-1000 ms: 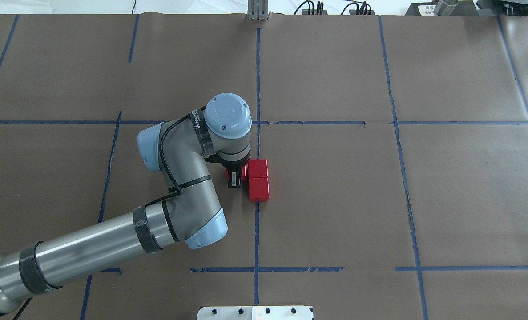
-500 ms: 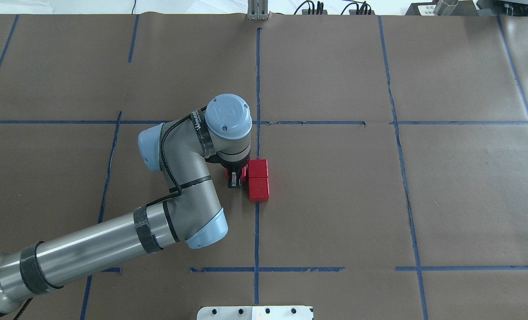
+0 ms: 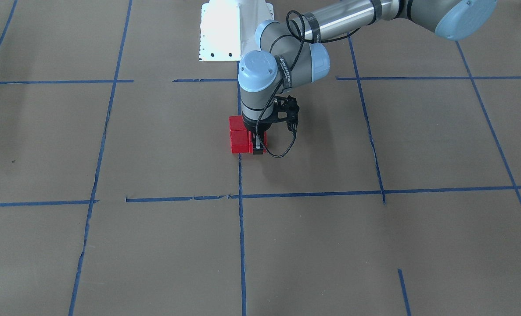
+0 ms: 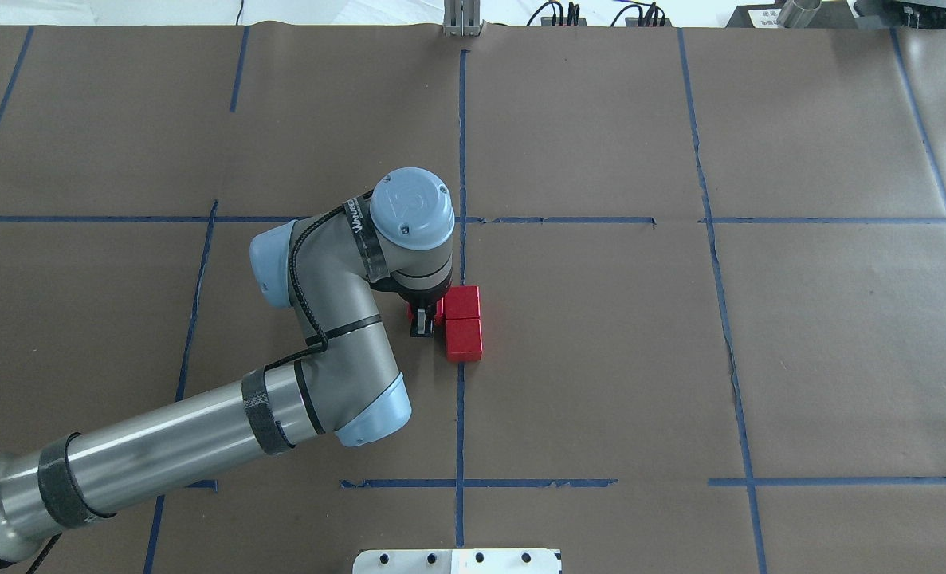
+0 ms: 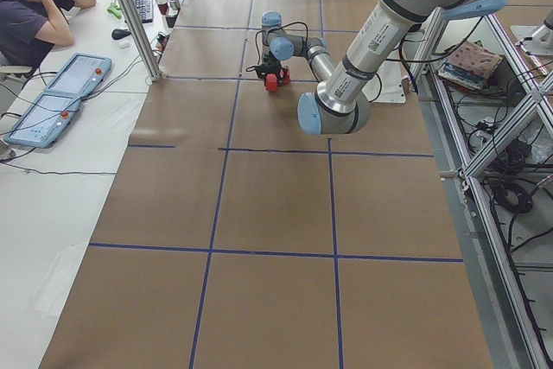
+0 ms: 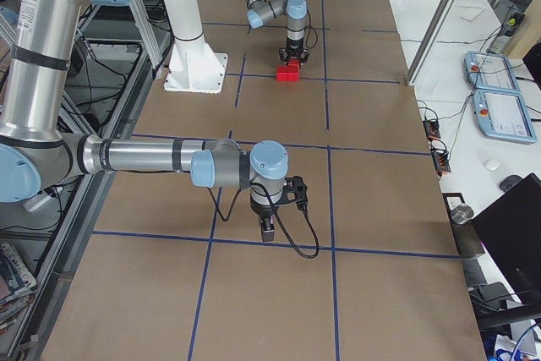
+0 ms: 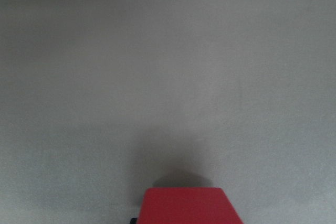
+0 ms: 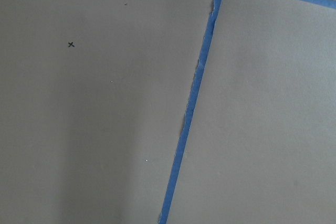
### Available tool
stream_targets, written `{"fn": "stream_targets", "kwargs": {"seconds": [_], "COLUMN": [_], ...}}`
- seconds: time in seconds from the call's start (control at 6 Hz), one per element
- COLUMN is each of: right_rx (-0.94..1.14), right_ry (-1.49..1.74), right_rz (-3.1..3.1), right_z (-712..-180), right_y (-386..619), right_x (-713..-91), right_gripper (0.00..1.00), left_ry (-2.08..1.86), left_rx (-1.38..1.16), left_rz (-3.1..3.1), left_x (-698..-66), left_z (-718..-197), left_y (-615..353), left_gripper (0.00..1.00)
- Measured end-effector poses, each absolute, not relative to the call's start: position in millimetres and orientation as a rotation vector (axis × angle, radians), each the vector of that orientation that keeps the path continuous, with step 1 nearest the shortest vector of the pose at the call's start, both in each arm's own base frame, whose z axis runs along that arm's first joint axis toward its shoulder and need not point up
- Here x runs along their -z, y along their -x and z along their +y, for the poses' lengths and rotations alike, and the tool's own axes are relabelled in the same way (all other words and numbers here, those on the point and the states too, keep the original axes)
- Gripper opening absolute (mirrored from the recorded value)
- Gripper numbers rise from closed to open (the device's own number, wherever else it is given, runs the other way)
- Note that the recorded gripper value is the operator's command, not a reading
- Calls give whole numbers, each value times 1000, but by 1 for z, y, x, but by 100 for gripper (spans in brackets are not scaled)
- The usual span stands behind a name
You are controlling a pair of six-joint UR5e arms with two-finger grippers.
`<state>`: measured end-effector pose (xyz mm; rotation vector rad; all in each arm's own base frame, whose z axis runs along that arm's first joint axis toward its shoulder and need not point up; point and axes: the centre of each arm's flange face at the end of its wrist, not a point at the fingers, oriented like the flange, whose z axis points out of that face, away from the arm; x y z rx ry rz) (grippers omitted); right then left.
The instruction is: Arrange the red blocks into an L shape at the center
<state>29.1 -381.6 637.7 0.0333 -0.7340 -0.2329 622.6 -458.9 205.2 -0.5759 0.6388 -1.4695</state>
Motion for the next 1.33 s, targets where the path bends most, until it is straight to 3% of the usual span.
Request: {"fn": "stream_targets", "kwargs": {"seconds": [0.33,0.83,1.33], "right_rx": [233,233,232], "right_ry": [-33,-33,-34], "right_rz": [-733,-734,-734], "right_z": [-382,-382,-382], "right_y": [-29,-29,-29], "right_x": [-638,-638,-637], "right_gripper": [100,99,100], "left_ry": [575,573,567], "left_rx": [1462,1435,1270], "left_rz": [641,654,702], "left_x": [-204,-197,-162], "left_z": [-459,-459,-449], "left_y": [-623,-616,-542], "left_gripper": [100,100,100]}}
